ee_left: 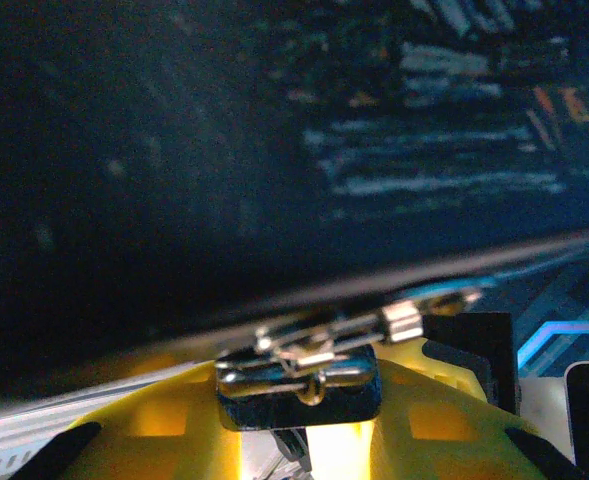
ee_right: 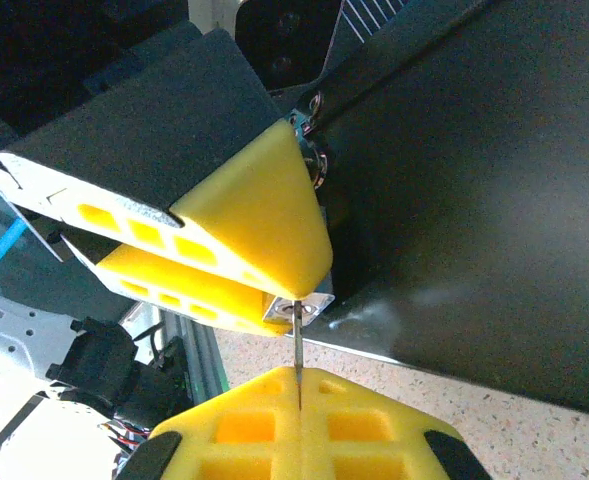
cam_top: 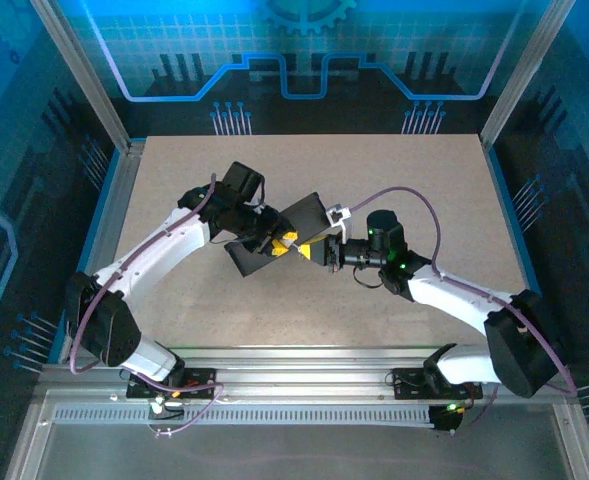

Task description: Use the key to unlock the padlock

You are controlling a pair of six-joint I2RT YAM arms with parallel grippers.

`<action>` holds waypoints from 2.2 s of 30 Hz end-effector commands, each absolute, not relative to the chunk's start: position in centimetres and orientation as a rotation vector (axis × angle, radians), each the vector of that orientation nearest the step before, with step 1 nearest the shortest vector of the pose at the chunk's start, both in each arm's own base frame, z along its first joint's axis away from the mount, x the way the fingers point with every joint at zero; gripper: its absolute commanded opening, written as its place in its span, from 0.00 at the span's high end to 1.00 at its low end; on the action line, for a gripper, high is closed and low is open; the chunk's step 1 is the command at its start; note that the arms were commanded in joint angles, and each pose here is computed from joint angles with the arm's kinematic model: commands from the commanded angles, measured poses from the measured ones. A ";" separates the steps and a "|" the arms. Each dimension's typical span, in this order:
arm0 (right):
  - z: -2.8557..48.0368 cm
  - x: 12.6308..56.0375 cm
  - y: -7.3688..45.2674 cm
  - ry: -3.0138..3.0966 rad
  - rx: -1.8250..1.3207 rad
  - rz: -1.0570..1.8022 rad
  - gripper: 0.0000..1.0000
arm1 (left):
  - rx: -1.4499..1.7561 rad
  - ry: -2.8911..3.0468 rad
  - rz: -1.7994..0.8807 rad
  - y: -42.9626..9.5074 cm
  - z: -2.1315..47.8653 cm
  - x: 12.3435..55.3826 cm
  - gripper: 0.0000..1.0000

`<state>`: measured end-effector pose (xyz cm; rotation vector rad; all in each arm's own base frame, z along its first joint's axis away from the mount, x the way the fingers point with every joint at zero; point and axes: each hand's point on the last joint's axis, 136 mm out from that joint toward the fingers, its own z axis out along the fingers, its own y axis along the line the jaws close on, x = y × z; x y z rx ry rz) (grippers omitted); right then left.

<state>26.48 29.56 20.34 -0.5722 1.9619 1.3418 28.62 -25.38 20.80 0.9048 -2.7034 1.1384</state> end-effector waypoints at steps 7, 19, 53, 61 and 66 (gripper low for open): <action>22.2 27.4 30.7 1.877 -0.561 1.369 1.00 | 0.827 -2.703 1.313 -25.9 24.2 28.6 1.00; 22.4 27.4 30.9 1.823 -0.546 1.356 1.00 | 0.842 -2.693 1.315 -26.0 24.5 28.6 1.00; 20.1 28.0 31.7 1.753 -0.333 1.454 1.00 | 0.914 -2.649 1.202 -25.6 24.1 28.4 1.00; 20.0 28.1 32.3 1.730 -0.320 1.450 1.00 | 0.921 -2.676 1.106 -24.8 23.9 27.9 1.00; 20.1 28.2 32.5 1.731 -0.317 1.444 1.00 | 0.919 -2.701 1.064 -24.4 23.8 27.7 1.00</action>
